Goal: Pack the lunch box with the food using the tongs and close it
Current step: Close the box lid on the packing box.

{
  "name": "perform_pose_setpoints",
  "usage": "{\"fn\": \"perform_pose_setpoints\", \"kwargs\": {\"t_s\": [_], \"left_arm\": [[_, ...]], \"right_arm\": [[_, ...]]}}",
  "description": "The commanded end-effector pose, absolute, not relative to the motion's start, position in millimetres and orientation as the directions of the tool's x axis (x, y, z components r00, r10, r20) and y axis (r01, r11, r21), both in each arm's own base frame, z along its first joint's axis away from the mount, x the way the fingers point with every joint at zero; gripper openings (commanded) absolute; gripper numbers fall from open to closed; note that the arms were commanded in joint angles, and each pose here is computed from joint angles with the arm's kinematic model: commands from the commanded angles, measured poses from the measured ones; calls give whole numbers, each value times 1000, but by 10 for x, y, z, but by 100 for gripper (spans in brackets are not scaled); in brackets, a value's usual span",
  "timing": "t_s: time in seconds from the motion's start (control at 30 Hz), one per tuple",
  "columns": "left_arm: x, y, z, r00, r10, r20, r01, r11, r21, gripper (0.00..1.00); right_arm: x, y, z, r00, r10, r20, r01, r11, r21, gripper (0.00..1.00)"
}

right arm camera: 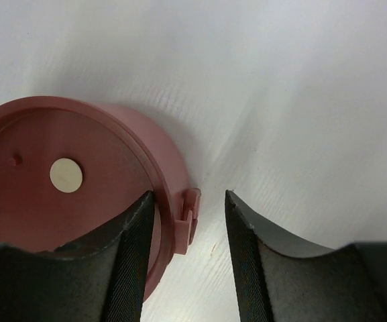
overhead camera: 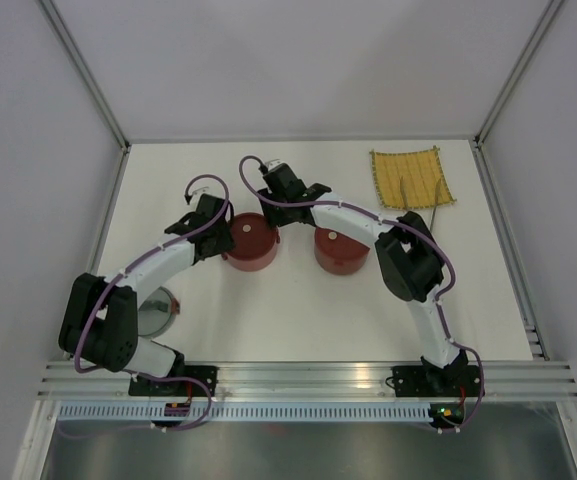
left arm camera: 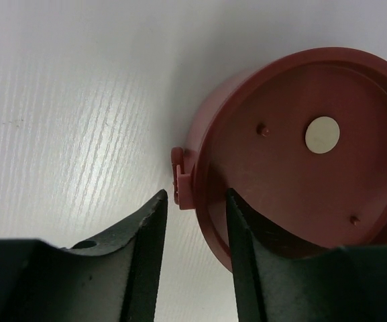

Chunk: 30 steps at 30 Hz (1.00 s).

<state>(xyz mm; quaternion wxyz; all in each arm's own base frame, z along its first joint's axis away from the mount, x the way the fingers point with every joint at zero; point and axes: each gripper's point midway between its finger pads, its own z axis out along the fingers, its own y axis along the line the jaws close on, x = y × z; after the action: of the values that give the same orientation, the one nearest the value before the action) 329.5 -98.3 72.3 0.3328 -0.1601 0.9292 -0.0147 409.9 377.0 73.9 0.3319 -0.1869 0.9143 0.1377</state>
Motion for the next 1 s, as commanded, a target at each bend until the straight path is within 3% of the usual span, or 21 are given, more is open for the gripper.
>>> {"fn": "perform_pose_setpoints", "kwargs": {"t_s": [0.0, 0.13, 0.33, 0.47, 0.97], "left_arm": [[2970, -862, 456, -807, -310, -503, -311, 947, -84, 47], [2977, -775, 431, -810, -323, -490, -321, 943, -90, 49], [2991, -904, 385, -809, -360, -465, -303, 933, -195, 37], [2972, -902, 363, -809, -353, -470, -294, 935, -198, 35], [2928, -954, 348, -824, -345, -449, -272, 937, -219, 28]], "right_arm": [[3792, 3453, 212, -798, -327, -506, -415, 908, 67, 53], [3782, 3478, 164, -810, -311, -497, -414, 904, 109, 53], [3753, 3536, 133, -831, -275, -484, -400, 899, 177, 45], [3683, 3546, 75, -845, -268, -462, -395, 896, 202, 42], [3379, 3254, -35, -886, -253, -389, -341, 923, 177, 43]]}}
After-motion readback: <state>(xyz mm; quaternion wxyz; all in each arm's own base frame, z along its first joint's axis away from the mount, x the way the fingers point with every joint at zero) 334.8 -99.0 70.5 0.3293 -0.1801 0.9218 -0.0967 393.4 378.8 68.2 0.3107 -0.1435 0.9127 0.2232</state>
